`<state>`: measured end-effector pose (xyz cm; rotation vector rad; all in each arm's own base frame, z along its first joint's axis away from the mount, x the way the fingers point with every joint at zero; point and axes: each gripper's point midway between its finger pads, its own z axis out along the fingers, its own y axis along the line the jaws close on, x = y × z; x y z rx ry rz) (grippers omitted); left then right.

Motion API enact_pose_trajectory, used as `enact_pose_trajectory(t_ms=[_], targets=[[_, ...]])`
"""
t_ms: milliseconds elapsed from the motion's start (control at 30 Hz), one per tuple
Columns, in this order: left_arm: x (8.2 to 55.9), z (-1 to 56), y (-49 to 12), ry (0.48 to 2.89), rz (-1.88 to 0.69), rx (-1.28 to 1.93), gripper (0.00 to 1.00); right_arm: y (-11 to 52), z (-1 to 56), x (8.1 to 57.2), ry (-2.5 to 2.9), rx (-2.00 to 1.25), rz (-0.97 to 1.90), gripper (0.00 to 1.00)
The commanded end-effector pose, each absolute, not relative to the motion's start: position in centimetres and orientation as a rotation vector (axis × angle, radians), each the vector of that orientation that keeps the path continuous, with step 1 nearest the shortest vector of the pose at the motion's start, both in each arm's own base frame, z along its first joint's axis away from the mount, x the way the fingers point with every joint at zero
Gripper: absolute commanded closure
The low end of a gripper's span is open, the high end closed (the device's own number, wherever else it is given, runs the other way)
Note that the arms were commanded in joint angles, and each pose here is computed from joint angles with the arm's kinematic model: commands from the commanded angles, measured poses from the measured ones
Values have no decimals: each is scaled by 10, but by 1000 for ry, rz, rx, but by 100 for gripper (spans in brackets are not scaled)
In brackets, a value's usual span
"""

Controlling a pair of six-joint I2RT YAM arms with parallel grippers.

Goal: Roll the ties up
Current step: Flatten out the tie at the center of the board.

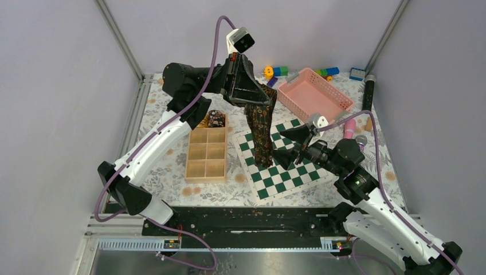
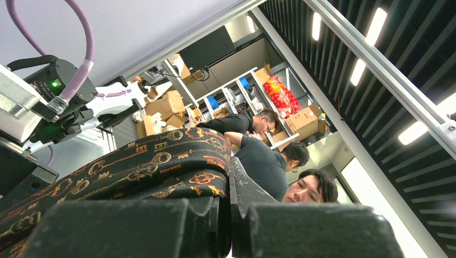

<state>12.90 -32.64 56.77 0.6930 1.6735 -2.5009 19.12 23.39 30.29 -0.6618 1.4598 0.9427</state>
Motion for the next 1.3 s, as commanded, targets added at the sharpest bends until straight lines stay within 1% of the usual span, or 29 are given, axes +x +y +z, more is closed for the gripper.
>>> enact_pose_trajectory(t_ms=[0, 333, 633, 767, 967, 1100, 1267], targets=[[115, 586, -318, 1541, -2479, 782, 100, 239, 335, 197, 1330, -594, 953, 9], [116, 587, -320, 1538, -2484, 780, 100, 268, 329, 185, 1325, -650, 1027, 9], [118, 585, -321, 1542, -2486, 774, 100, 268, 328, 189, 1333, -619, 976, 10], [116, 585, -321, 1535, -2489, 775, 100, 263, 341, 208, 1306, -528, 911, 14], [115, 580, -323, 1548, -2505, 759, 100, 269, 377, 227, 1229, -520, 832, 19], [115, 576, -325, 1554, -2515, 749, 100, 266, 406, 226, 1153, -489, 829, 24], [116, 573, -326, 1561, -2527, 739, 100, 259, 432, 216, 1089, -476, 843, 34]])
